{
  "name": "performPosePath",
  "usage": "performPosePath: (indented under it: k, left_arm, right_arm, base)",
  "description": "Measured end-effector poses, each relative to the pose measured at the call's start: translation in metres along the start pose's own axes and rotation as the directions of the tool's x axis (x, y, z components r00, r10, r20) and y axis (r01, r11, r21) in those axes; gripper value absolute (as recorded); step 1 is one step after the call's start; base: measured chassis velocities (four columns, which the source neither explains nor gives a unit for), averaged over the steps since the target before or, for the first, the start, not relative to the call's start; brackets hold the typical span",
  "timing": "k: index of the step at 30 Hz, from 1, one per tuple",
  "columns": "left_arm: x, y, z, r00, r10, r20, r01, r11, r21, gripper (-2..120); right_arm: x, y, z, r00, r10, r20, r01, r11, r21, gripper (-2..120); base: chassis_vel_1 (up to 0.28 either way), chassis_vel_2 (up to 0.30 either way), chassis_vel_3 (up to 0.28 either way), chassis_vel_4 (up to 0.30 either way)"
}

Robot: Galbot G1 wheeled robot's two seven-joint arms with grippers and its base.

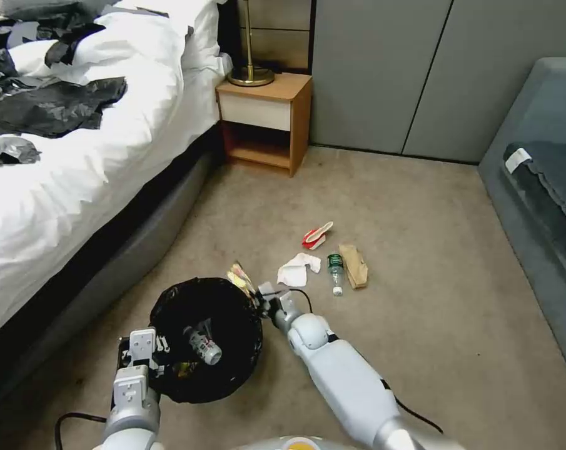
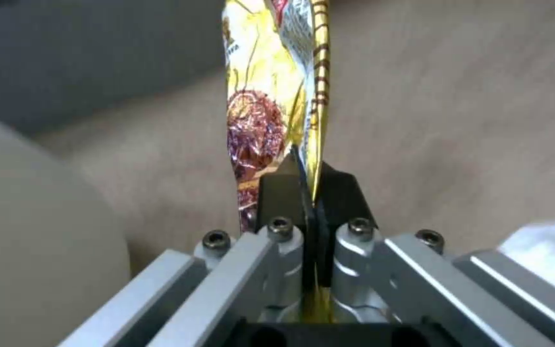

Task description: Pick up the trash bin, then pick up the garbage from the floor and place it into the trash bin.

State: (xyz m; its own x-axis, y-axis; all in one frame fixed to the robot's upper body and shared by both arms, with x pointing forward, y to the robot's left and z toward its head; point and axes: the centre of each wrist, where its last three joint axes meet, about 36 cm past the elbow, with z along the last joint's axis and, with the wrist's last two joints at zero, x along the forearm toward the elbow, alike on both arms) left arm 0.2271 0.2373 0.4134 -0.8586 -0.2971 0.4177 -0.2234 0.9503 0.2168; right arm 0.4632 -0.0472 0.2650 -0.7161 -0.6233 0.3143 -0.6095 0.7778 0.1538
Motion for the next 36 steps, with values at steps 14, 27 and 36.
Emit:
performPosePath:
  k: [14, 27, 36]
  left_arm:
    - [-0.003, -0.006, 0.0, 0.999, 0.031, -0.004, -0.031, 0.999, 0.011, 1]
    - [-0.002, -0.006, -0.001, 0.999, 0.038, 0.004, -0.038, 0.999, 0.014, 1]
    - [-0.004, -0.007, -0.005, 0.999, 0.042, 0.017, -0.042, 0.999, 0.018, 1]
  right_arm:
    - [0.136, 0.027, -0.121, 0.85, -0.187, 0.493, 0.18, 0.982, 0.062, 0]
    - [0.17, 0.066, -0.086, 0.854, -0.273, 0.442, 0.249, 0.962, 0.113, 0]
    - [0.168, 0.077, -0.034, 0.896, -0.298, 0.331, 0.272, 0.954, 0.122, 0]
  base:
    - [0.0, 0.0, 0.0, 0.0]
    - [0.0, 0.0, 0.0, 0.0]
    - [0.0, 0.0, 0.0, 0.0]
